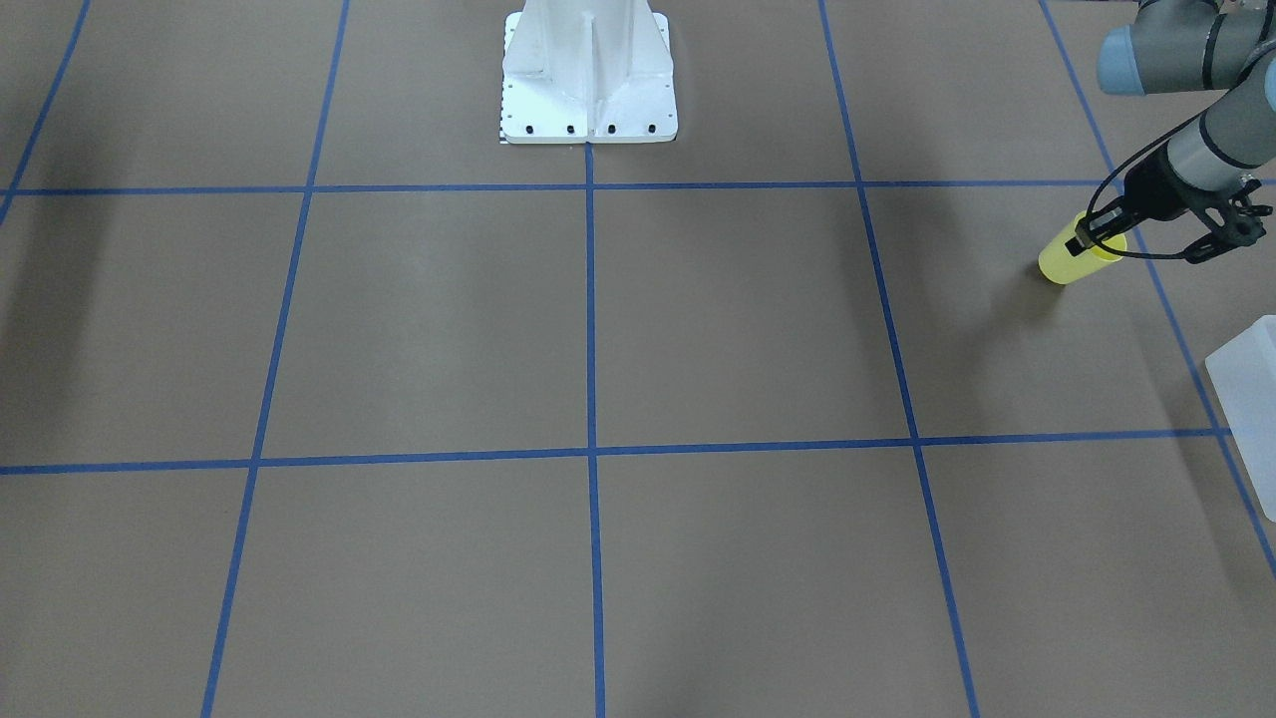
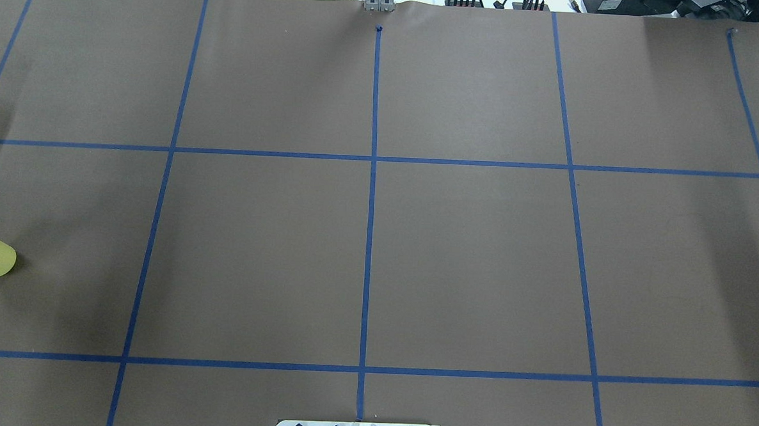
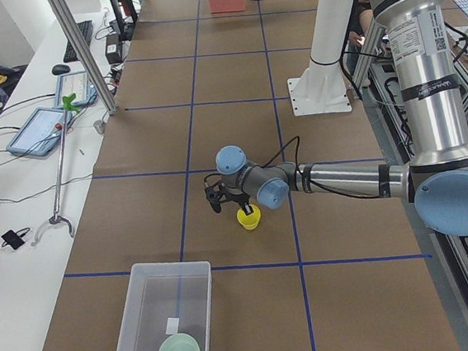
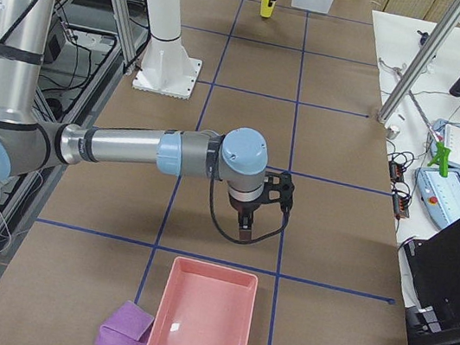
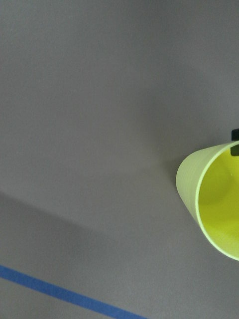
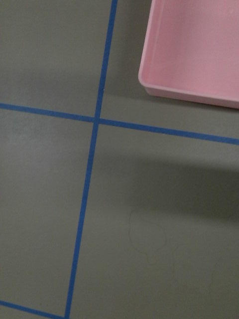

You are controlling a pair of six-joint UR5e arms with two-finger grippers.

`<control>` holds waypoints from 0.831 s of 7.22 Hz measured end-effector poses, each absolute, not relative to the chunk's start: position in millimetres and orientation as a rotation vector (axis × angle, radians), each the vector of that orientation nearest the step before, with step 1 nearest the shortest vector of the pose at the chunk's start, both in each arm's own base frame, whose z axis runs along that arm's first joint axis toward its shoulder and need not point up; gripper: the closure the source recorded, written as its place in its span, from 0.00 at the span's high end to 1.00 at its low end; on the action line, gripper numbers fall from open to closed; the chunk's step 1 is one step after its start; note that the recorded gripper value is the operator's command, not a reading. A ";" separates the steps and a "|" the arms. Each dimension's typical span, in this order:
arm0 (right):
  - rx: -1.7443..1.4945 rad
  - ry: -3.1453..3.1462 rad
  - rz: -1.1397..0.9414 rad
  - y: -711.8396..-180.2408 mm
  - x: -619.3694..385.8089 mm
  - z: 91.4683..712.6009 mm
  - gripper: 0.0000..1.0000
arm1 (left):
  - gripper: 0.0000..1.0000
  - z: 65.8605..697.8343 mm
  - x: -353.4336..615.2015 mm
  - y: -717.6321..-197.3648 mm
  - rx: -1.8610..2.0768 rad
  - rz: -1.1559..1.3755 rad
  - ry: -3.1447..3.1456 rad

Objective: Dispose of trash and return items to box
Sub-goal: 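Grasp the yellow cup with the left gripper while the right gripper releases the cloth, then lower the yellow cup into the clear bin beside the bowl with the left gripper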

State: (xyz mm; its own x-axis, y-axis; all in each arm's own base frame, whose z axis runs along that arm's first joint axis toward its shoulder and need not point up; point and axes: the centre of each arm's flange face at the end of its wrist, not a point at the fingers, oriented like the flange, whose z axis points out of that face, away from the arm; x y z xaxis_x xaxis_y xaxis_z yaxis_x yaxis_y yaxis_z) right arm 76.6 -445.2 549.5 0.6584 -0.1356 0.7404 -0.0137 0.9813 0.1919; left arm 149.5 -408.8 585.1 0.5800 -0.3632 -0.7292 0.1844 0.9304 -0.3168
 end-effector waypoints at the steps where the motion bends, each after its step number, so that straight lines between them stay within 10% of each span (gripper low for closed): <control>1: 0.168 -0.860 -0.050 -462.7 55.4 531.8 1.00 | 0.00 571.4 118.1 -439.2 -0.160 -0.317 0.913; 6: 0.101 -0.894 -0.041 -479.3 -27.2 477.2 1.00 | 0.00 606.9 -91.3 -655.6 -0.001 -0.107 0.750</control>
